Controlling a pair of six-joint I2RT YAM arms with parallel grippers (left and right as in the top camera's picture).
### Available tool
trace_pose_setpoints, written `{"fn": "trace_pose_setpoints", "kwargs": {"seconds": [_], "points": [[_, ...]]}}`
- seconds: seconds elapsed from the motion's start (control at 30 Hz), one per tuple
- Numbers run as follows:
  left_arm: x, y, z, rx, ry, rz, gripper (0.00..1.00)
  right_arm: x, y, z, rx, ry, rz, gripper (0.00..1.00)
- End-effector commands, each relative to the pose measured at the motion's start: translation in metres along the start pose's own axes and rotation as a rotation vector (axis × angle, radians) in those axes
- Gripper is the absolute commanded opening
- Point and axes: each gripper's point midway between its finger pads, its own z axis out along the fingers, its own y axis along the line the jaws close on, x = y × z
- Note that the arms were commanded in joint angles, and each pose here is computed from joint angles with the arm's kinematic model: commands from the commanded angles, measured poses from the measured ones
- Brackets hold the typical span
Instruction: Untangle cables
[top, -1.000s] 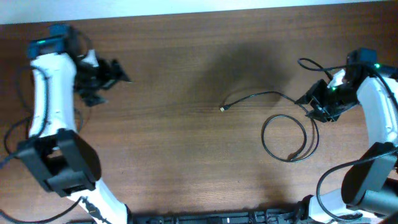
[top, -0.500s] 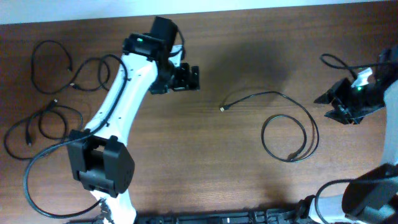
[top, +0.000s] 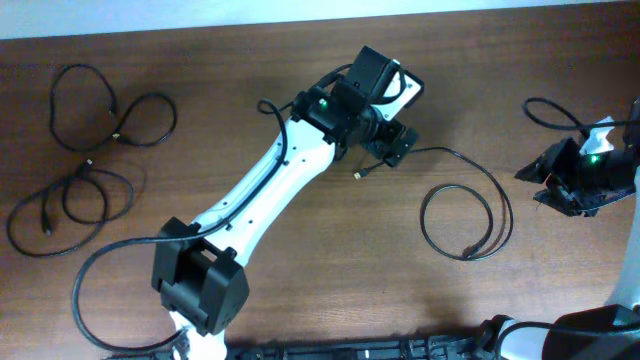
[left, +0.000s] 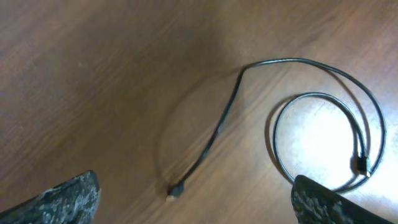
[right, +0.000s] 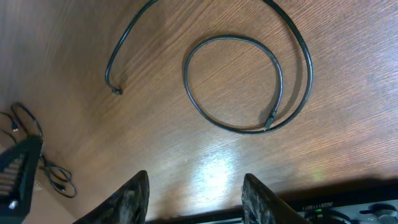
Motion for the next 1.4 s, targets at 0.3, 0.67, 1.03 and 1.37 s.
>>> {"fn": "trace_pose_setpoints", "kwargs": {"seconds": [0.3, 0.67, 1.03, 1.37], "points": [[0.057, -0.048, 0.104, 0.148, 0.196, 0.147, 0.74, -0.006, -0.009, -0.009, 0.067, -0.052, -0.032, 0.49], [0.076, -0.13, 0.117, 0.207, 0.244, 0.22, 0.63, -0.006, -0.011, -0.009, 0.076, -0.053, -0.032, 0.49], [0.106, -0.109, 0.155, 0.028, 0.334, -0.08, 0.51, -0.009, -0.023, -0.01, 0.151, -0.07, -0.03, 0.49], [0.127, -0.09, 0.162, -0.148, 0.363, -0.022, 0.37, -0.008, -0.024, -0.01, 0.152, -0.067, -0.029, 0.49]]}}
